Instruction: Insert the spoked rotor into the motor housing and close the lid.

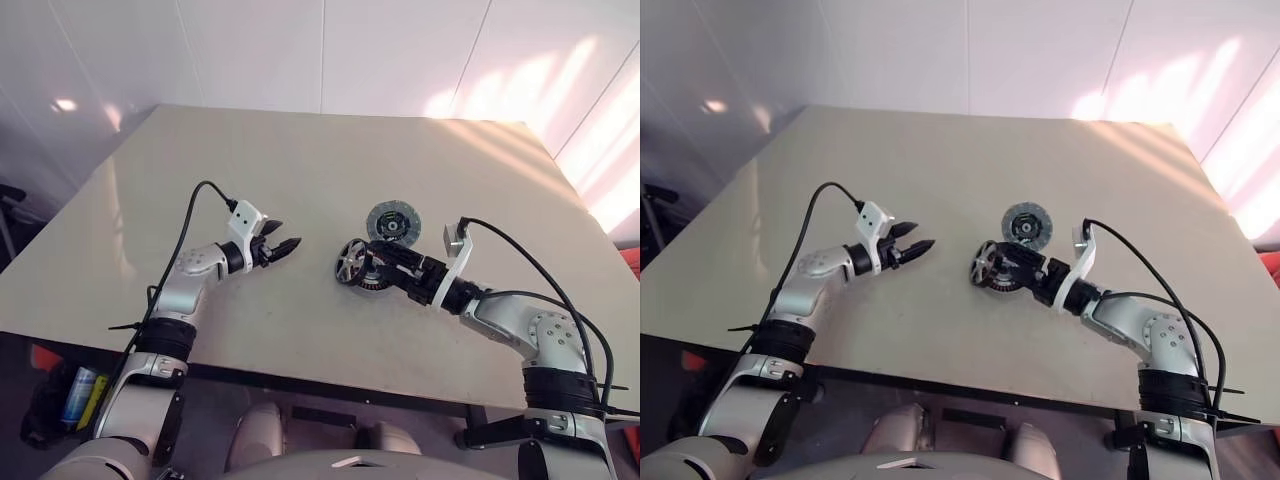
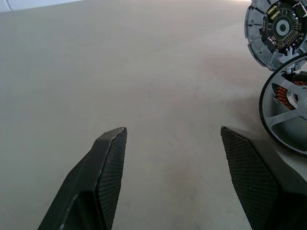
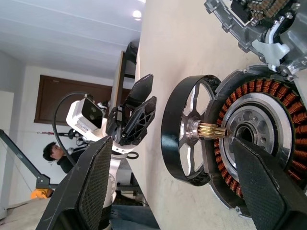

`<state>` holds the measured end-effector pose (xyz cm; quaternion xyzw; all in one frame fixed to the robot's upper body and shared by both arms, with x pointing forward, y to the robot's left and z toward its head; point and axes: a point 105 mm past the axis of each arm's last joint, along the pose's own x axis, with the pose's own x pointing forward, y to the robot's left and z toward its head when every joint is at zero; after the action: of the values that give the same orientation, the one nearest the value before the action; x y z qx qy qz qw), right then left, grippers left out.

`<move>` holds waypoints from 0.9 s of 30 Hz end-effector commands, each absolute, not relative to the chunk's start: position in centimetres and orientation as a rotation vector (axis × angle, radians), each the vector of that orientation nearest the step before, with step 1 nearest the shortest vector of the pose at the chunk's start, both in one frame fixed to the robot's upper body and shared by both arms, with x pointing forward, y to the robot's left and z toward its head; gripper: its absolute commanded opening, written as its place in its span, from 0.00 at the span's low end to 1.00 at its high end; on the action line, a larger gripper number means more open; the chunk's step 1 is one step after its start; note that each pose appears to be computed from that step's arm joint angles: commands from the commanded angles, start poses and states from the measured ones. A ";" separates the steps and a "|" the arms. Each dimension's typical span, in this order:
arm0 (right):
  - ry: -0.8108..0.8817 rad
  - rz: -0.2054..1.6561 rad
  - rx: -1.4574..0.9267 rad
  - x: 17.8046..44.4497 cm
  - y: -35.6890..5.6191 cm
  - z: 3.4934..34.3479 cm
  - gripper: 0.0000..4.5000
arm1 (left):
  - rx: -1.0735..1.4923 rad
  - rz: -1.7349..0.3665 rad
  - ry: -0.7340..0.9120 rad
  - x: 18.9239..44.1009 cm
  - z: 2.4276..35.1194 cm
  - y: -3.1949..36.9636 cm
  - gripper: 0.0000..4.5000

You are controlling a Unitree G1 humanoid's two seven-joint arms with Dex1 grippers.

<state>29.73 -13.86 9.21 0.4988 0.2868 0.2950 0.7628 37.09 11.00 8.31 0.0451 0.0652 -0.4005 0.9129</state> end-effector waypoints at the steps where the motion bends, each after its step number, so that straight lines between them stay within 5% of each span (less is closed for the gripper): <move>1: 0.539 0.652 1.029 30.1 -14.6 10.8 0.99 | 0.110 -0.828 0.076 37.4 10.0 11.0 0.74; 13: 0.446 0.763 0.671 29.6 -14.4 13.8 0.99 | 0.108 -0.830 0.081 37.6 10.0 10.8 0.74; 27: 0.584 0.747 0.289 28.9 -12.6 11.0 0.99 | 0.109 -0.821 0.082 37.5 9.9 11.1 0.74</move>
<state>28.55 -12.86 9.50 0.1677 0.3063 0.3485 0.8698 37.22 10.92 8.56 0.0462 0.0630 -0.4008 0.9128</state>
